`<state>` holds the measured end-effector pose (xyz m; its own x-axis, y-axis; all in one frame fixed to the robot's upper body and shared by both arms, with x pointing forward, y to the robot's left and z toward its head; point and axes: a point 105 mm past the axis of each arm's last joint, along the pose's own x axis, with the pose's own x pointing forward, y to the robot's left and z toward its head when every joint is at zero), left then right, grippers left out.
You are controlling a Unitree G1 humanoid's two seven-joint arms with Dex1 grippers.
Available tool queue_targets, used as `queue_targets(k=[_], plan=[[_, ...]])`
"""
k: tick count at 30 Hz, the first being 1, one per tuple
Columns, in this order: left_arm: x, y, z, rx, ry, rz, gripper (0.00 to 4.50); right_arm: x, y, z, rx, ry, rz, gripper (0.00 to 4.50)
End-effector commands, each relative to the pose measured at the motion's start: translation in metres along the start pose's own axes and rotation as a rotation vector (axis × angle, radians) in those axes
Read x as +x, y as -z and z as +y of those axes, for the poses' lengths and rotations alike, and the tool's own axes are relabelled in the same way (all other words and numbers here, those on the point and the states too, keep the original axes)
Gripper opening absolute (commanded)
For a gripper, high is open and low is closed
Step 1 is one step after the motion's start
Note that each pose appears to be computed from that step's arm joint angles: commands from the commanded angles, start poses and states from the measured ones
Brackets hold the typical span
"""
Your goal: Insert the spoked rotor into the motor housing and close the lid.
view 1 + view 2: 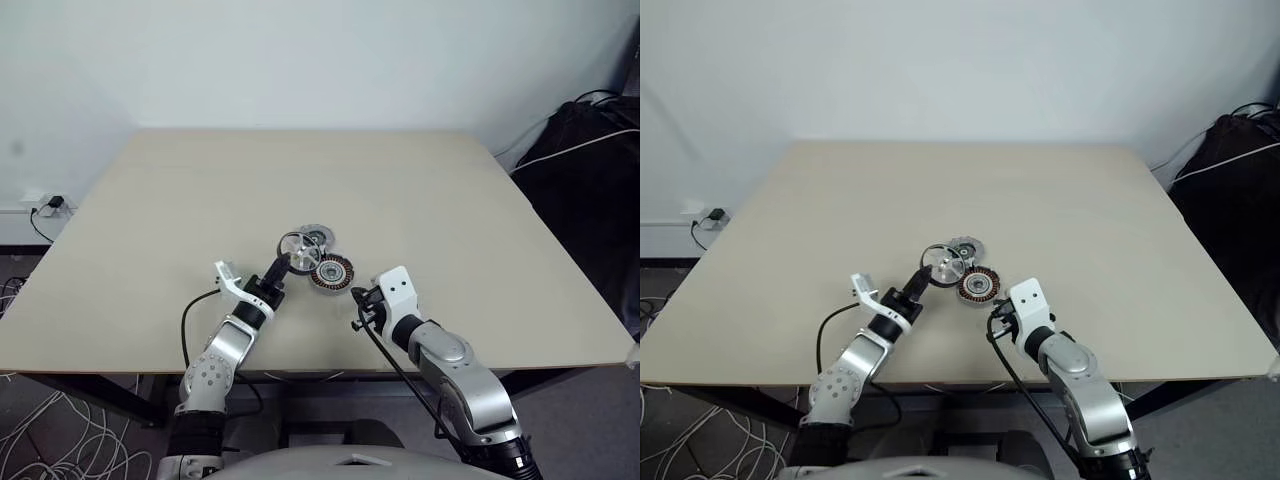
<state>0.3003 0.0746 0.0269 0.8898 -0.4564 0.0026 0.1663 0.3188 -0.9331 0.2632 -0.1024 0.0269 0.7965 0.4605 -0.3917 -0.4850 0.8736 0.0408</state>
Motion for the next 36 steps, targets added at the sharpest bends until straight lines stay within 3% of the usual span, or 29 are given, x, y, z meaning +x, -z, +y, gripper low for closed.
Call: queue_targets(k=[1,8,16,27,36], plan=[[0.03,0.031,-0.033,-0.11,0.103,0.018,0.42,-0.004,-0.018,-0.001,-0.012,0.015,-0.067,0.0],[0.041,0.053,-0.04,-0.144,0.16,0.103,0.42,-0.007,-0.018,0.0,-0.006,0.028,-0.071,0.0],[0.048,0.056,-0.057,-0.178,0.233,0.121,0.42,-0.008,-0.018,-0.001,-0.004,0.04,-0.072,0.0],[0.072,0.072,-0.058,-0.161,0.248,0.203,0.42,-0.008,-0.02,0.001,-0.007,0.043,-0.082,0.0],[0.069,0.079,-0.054,-0.165,0.236,0.224,0.42,-0.01,-0.019,-0.003,-0.003,0.065,-0.084,0.0]])
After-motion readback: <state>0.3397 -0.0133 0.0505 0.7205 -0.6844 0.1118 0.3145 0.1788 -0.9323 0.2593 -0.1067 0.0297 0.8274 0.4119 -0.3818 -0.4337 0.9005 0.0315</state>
